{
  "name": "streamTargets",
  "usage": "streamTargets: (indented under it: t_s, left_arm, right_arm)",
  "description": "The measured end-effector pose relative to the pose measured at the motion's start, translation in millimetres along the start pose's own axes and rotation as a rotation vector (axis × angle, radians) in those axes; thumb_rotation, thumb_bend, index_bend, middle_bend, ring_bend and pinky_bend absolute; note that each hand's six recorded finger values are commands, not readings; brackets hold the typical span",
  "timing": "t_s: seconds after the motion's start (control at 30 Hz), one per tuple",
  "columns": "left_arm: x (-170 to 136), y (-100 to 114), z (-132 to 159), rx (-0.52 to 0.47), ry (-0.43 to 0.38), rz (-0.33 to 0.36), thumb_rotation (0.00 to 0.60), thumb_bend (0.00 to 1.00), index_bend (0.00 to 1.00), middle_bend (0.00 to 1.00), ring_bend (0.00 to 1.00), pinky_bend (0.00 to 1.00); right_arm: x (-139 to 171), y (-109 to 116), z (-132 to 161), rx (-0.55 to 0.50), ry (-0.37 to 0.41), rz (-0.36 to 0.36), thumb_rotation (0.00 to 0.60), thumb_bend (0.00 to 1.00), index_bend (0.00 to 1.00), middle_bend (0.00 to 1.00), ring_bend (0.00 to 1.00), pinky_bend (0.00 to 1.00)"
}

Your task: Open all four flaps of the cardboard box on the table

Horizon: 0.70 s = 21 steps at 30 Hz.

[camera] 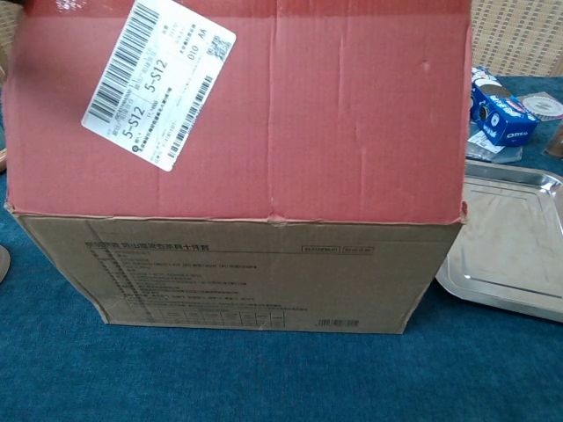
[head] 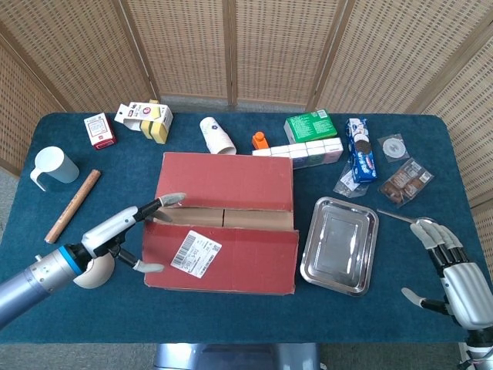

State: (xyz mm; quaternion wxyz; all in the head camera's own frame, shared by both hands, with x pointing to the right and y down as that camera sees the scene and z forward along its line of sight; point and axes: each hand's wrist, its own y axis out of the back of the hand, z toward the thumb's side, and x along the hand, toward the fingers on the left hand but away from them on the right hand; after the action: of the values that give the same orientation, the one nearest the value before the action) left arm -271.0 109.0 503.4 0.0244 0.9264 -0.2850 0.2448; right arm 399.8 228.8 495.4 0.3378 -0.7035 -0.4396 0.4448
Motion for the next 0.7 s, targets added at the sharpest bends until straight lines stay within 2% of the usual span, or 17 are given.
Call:
streamTargets:
  t_s: [0.47, 0.6, 0.7]
  left_arm:
    - [-18, -23, 31, -0.241, -0.185, -0.159, 0.6, 0.15, 0.0, 0.0, 0.0, 0.34]
    - [-26, -42, 31, -0.308, -0.234, -0.232, 0.6, 0.15, 0.0, 0.0, 0.0, 0.34]
    - [-29, -56, 24, -0.341, -0.236, -0.269, 0.6, 0.15, 0.0, 0.0, 0.0, 0.35]
  right_arm:
    - [0, -2, 1, 0.008, -0.002, 0.013, 0.6, 0.0, 0.0, 0.0, 0.0, 0.0]
    - [-1, -2, -1, 0.005, -0.012, 0.011, 0.6, 0.0, 0.0, 0.0, 0.0, 0.0]
    - [-2, 0, -2, 0.001, -0.015, 0.007, 0.6, 0.0, 0.0, 0.0, 0.0, 0.0]
